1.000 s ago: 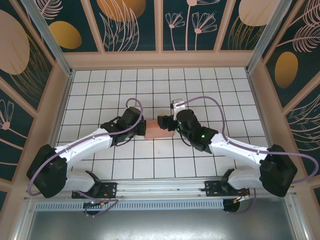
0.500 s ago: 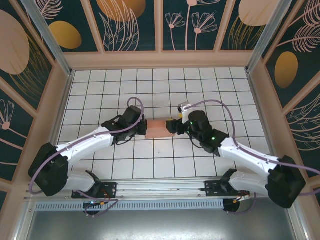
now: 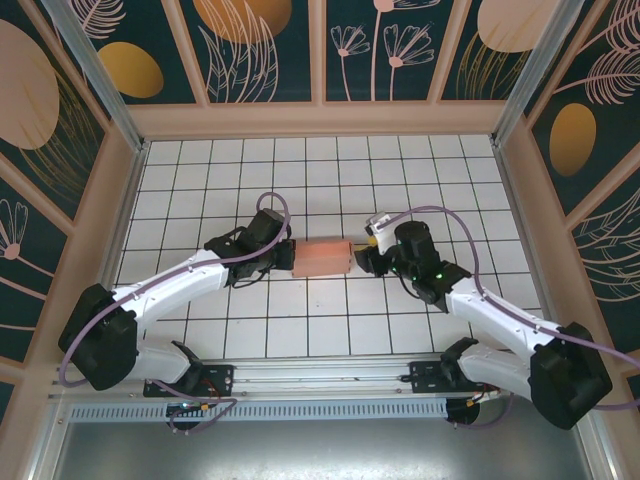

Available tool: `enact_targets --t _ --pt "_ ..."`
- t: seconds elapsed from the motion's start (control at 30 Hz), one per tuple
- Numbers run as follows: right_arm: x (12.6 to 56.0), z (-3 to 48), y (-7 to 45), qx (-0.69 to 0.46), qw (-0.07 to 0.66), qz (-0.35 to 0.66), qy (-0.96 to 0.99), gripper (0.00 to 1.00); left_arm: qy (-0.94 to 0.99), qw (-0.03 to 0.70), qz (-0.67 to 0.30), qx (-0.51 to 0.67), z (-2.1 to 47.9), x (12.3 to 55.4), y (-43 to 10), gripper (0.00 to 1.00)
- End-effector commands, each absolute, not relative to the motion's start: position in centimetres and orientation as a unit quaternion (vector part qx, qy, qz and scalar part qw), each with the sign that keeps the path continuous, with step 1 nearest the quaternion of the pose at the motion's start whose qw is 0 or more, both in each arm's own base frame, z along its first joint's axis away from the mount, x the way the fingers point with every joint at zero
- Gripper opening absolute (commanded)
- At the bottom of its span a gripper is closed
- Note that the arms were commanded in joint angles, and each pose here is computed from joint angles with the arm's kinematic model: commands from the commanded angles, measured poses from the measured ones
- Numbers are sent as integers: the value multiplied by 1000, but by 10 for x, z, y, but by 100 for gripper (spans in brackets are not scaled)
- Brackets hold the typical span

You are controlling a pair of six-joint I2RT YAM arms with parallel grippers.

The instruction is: Fold the paper box

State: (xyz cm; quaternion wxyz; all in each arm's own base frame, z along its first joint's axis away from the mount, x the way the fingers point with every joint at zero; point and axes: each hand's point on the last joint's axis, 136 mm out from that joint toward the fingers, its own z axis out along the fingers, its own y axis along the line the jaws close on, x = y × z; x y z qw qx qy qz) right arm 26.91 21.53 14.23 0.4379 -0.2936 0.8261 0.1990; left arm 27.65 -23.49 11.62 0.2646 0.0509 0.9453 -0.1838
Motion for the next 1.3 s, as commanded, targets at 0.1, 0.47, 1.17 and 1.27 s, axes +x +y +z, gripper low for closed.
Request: enact_targets --t 0.1,0.47,1.17,1.27 --pt "274 139 222 -333 425 187 821 39 962 206 -164 72 94 255 -231 0" --pt "288 131 231 -334 415 189 825 29 963 199 -168 75 92 254 -233 0" --pt "294 141 237 -333 431 230 807 13 964 188 -174 73 88 254 -238 0" --pt "292 141 236 -335 430 229 806 1 964 190 -171 72 89 255 -237 0"
